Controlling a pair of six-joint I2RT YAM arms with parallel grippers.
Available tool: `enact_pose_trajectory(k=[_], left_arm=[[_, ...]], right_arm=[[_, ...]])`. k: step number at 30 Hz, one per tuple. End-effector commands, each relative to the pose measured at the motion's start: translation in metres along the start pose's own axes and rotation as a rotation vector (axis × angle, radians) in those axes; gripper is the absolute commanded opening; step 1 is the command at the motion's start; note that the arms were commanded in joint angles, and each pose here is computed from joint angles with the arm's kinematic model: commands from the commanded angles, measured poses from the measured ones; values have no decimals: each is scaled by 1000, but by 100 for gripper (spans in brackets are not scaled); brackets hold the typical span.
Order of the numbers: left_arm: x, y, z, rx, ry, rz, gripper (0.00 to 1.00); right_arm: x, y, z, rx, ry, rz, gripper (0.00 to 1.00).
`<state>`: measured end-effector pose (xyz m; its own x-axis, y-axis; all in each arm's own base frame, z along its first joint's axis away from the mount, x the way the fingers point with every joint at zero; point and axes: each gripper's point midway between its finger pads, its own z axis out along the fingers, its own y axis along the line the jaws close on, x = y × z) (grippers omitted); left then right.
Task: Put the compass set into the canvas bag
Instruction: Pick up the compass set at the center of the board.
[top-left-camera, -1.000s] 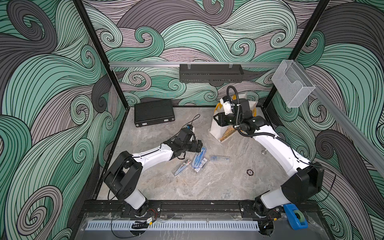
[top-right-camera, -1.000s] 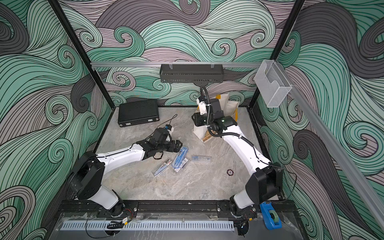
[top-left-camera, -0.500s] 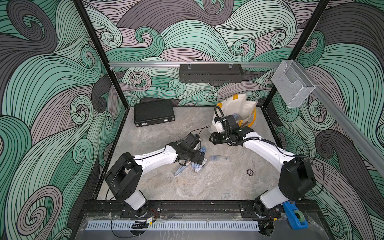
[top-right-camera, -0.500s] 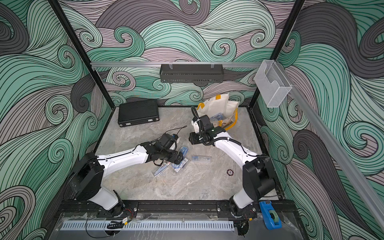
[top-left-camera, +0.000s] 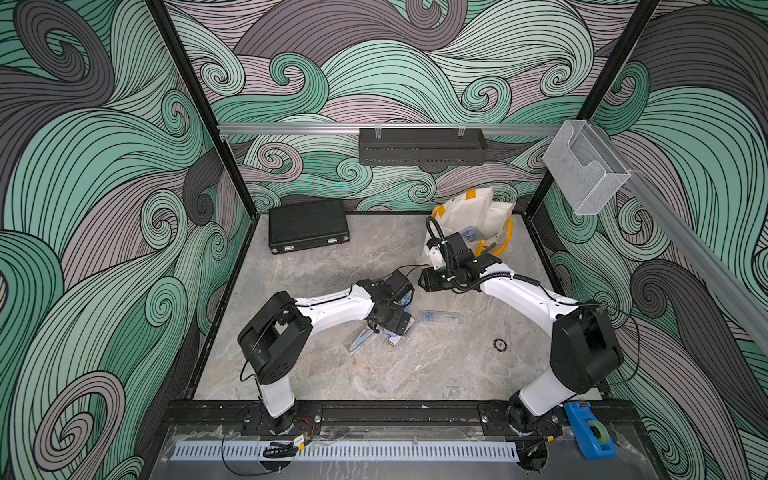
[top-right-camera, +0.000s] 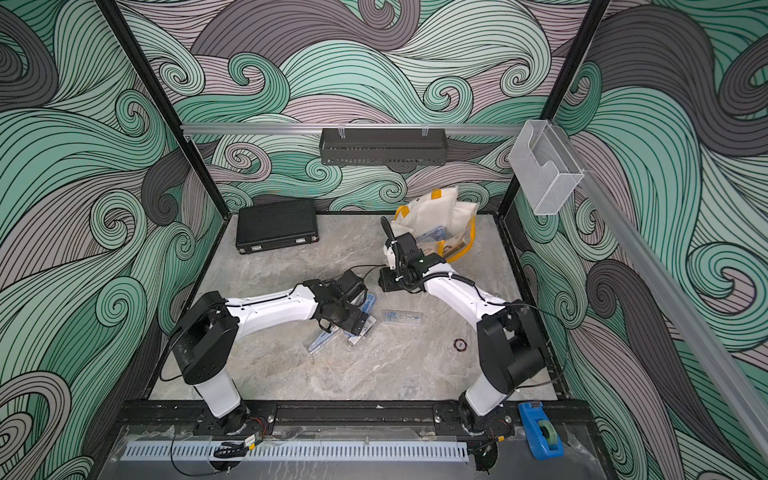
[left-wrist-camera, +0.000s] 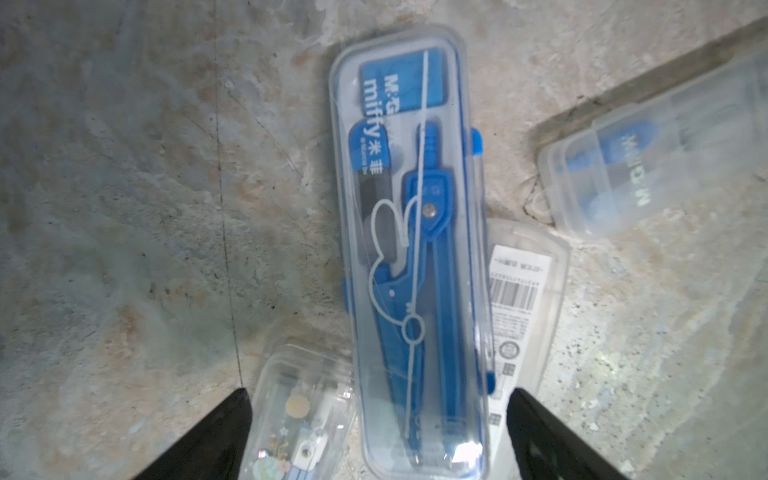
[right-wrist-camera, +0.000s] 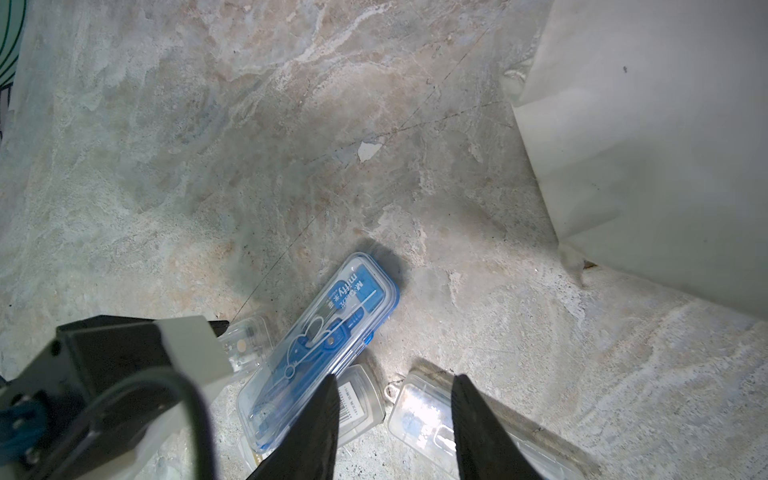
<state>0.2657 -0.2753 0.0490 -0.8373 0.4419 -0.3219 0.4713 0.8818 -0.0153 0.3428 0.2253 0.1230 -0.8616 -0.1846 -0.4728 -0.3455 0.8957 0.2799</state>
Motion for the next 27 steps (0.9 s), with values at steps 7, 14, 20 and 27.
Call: enact_pose_trajectory(k=[7, 14, 20, 27], left_arm=[[-16, 23, 12, -112, 31, -63, 96], [-23, 40, 27, -152, 60, -115, 95], [-21, 41, 36, -121, 83, -126, 92], [-22, 32, 40, -74, 102, -85, 87]], right_arm=[[3, -5, 8, 24, 6, 14, 46], [1, -5, 8, 19, 0, 15, 46], [2, -6, 10, 21, 1, 18, 46], [0, -4, 12, 10, -3, 24, 46]])
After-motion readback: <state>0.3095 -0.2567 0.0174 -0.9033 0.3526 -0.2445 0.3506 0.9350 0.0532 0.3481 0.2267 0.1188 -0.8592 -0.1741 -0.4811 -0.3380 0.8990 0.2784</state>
